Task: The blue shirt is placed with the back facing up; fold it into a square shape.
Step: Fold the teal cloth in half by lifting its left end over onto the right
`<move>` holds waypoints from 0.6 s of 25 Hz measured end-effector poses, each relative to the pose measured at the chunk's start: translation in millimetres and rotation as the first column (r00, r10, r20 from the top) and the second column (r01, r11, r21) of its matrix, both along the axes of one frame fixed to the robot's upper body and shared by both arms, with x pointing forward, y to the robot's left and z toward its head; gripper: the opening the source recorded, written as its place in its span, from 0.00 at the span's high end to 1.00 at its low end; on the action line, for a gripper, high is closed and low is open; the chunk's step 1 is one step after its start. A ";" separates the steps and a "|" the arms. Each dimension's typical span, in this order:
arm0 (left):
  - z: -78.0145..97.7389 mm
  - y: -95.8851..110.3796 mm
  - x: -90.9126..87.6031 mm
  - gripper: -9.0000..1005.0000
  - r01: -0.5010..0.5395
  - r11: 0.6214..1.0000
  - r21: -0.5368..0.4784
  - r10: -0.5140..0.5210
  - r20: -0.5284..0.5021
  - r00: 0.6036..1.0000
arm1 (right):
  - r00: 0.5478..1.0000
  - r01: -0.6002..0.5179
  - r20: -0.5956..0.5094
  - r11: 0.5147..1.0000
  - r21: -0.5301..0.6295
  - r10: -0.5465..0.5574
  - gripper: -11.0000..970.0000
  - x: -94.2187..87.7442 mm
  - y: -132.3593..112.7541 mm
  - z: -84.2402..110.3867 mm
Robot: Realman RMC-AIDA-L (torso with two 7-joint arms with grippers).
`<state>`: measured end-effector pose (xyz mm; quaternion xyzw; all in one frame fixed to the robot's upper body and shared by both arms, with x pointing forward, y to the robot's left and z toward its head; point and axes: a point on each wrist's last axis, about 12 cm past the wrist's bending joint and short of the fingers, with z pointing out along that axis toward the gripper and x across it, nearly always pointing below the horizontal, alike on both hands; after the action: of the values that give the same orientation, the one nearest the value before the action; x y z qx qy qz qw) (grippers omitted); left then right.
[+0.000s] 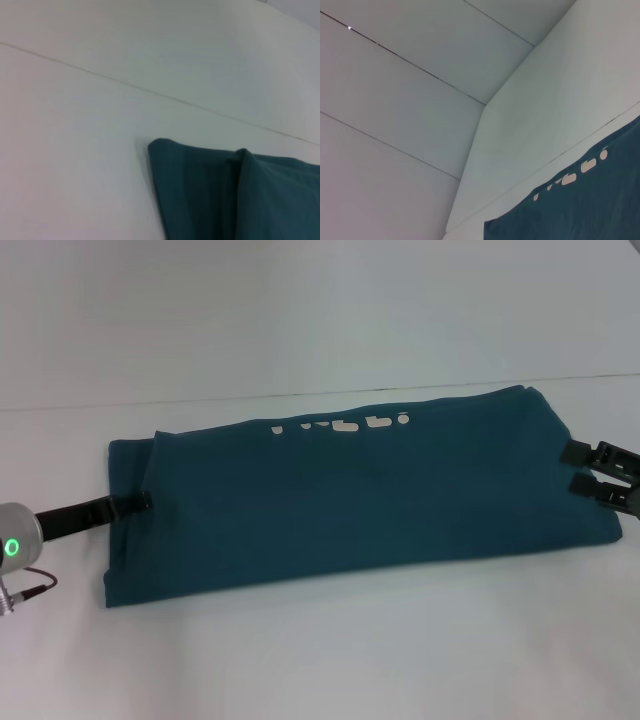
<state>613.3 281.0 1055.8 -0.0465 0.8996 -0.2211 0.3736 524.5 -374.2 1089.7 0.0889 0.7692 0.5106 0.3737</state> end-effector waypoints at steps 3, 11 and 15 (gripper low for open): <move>-1.3 -0.3 -0.2 0.19 -0.002 1.000 0.001 0.002 -0.003 1.000 | 1.000 0.003 0.000 1.000 0.001 -0.003 0.02 0.0 -0.4 0.0; -5.5 -1.6 -2.3 0.19 -0.006 1.000 -0.004 0.006 -0.016 1.000 | 1.000 0.005 -0.001 1.000 0.000 -0.005 0.02 -0.6 -0.9 -0.4; -6.8 -7.3 -3.0 0.20 0.009 1.000 -0.010 -0.009 -0.020 1.000 | 1.000 0.006 -0.001 1.000 0.000 -0.006 0.02 -0.7 -1.0 -0.5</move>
<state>610.3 273.7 1049.0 -0.0464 0.9026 -0.2266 0.3632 523.8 -375.2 1089.2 0.0915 0.7692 0.5095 0.3747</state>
